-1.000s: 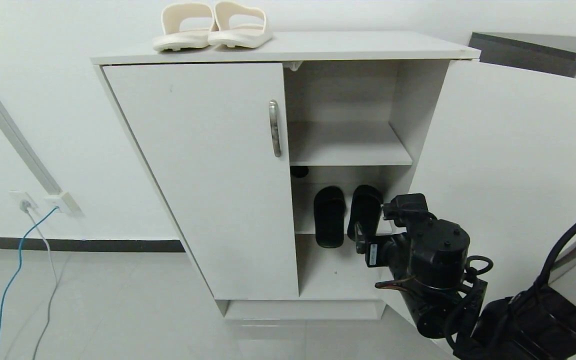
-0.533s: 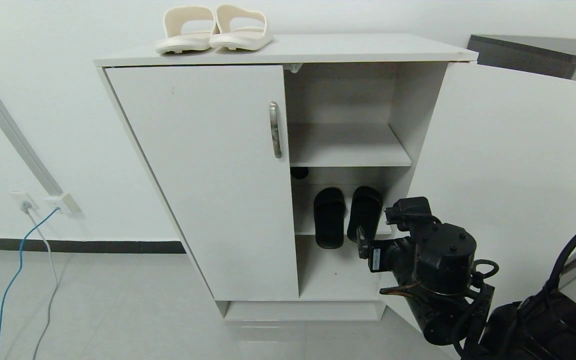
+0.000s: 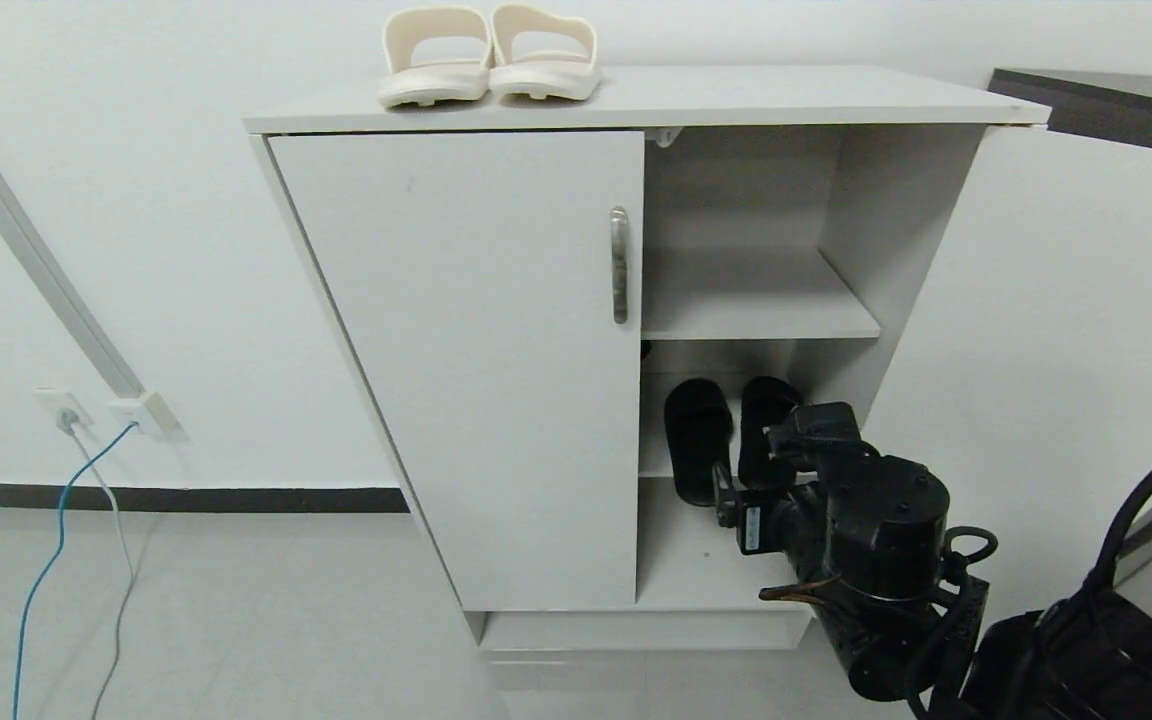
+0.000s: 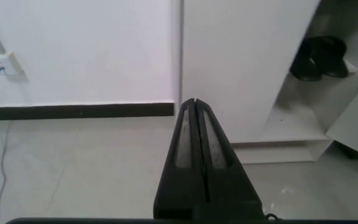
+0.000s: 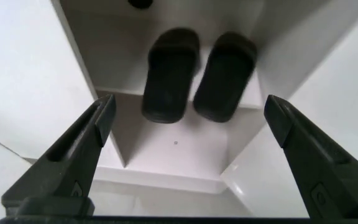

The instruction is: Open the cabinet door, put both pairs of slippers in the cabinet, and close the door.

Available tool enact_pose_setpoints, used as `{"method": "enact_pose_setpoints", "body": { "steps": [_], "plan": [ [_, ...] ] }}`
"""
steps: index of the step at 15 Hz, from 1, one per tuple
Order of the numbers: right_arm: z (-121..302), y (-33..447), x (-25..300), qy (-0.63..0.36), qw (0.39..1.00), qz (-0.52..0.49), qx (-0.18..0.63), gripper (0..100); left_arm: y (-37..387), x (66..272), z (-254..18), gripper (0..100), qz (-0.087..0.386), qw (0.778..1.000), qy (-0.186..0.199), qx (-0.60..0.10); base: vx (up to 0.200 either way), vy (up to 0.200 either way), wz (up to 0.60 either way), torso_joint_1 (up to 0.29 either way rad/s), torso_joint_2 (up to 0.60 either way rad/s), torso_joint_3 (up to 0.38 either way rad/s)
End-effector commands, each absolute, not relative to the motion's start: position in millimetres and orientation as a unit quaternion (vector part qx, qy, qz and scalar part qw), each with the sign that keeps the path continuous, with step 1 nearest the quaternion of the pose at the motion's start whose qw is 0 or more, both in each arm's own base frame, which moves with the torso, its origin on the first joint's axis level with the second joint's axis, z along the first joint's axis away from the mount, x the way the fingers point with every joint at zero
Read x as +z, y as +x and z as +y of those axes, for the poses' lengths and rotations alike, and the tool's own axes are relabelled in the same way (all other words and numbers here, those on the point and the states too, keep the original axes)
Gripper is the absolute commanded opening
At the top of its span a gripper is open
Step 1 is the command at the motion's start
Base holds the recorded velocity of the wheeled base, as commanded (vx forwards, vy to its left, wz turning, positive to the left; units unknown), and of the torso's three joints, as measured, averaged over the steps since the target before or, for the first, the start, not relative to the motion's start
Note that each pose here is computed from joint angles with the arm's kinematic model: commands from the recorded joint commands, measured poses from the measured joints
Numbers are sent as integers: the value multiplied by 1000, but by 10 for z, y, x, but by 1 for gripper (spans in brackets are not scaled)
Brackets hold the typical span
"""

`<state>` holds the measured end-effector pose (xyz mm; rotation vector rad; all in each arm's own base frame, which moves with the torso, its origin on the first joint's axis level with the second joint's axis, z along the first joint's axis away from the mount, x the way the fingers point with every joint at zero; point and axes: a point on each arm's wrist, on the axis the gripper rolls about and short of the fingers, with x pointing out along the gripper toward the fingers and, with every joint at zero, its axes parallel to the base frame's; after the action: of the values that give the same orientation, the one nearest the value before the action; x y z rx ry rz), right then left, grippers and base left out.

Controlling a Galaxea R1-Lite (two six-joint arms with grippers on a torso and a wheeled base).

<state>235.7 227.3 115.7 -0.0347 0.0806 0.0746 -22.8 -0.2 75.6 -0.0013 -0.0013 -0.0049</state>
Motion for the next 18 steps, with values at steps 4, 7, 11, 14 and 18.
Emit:
{"method": "enact_pose_setpoints", "body": {
  "steps": [4, 7, 11, 14, 18],
  "plan": [
    [2292, 2329, 1136, -20, 998, 43, 43, 100, -227, 757, -2, 0, 0, 1000, -1, -2, 0, 200, 0, -1, 0, 2],
    [2291, 2327, 1149, -14, 998, 37, 45, 100, -227, 757, -2, 0, 0, 1000, -1, -2, 0, 200, 0, 4, 2, 2],
    [2278, 2305, 1129, -22, 998, 37, 52, 100, -227, 758, -1, 0, -1, 1000, -2, -1, 0, 50, 0, -1, 1, -1],
    [2273, 2298, 1119, -25, 997, 38, 56, 100, -227, 758, -1, 0, -1, 1000, -2, -1, 0, 0, 0, 0, 0, 0],
    [2269, 2280, 1092, -30, 997, 43, 60, 100, -227, 758, -1, 0, -1, 1000, -4, -1, 0, 0, 0, 0, 0, 0]
  ]
}}
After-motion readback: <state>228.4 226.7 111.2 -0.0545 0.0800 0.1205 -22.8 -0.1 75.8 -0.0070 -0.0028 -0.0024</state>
